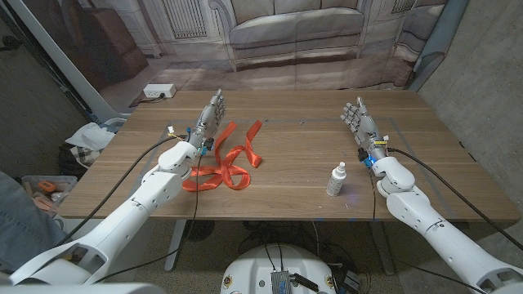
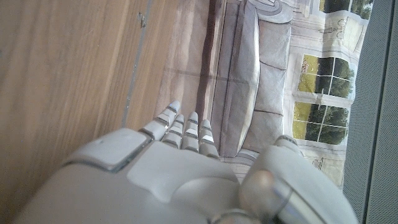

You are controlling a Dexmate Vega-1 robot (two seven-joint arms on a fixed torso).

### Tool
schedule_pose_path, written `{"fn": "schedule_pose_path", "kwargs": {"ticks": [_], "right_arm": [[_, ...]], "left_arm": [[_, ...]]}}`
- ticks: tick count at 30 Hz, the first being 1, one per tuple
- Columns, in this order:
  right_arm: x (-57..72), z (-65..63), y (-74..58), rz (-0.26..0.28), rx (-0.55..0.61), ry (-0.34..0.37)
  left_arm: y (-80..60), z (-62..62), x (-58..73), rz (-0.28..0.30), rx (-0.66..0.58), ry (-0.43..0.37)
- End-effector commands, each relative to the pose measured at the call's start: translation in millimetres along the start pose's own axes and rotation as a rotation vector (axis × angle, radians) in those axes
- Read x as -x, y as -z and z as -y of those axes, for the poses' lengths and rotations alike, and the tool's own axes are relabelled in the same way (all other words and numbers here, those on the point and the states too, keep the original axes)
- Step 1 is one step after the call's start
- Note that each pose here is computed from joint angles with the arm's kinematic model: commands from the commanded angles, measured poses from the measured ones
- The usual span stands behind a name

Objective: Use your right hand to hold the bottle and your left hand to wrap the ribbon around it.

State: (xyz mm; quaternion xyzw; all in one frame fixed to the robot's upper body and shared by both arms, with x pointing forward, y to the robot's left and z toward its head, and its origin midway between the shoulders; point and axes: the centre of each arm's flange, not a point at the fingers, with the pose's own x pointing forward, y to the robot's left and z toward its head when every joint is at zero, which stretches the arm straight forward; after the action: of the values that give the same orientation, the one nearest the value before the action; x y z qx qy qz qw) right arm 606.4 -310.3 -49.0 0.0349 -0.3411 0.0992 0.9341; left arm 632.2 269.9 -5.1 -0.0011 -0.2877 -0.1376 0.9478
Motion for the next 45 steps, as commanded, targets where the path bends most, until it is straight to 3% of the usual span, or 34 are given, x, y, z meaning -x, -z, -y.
{"fn": "schedule_pose_path", "kwargs": {"ticks": [1,9,16,21,31,39,45], "right_arm": [[38.8,10.5,-13.7,0.027,-0.006,-0.046],[60.3,5.7,-15.9,0.047,-0.016,-0.060],[82.6,-3.6,-19.2,0.054,0.007,-0.018],[90.9,-6.5,-23.8,0.060,0.028,-0.020],[121.1,-8.2,-28.4,0.081,0.042,-0.086],[152.2,-7.4,-20.2,0.088,0.024,-0.068],[168.7,-5.9,-14.9,0.083,0.014,-0.052]], "left_arm": [[-9.4,13.6,15.4,-0.020,-0.039,-0.014],[-8.5,15.0,9.5,-0.020,-0.050,0.006],[-14.2,12.2,2.0,-0.016,-0.072,0.060],[-10.8,11.1,2.7,-0.027,-0.053,0.059],[-11.7,17.5,10.9,0.000,-0.053,0.014],[-22.8,26.8,9.5,0.034,-0.076,0.027],[-31.0,33.9,5.5,0.047,-0.087,0.035]]}}
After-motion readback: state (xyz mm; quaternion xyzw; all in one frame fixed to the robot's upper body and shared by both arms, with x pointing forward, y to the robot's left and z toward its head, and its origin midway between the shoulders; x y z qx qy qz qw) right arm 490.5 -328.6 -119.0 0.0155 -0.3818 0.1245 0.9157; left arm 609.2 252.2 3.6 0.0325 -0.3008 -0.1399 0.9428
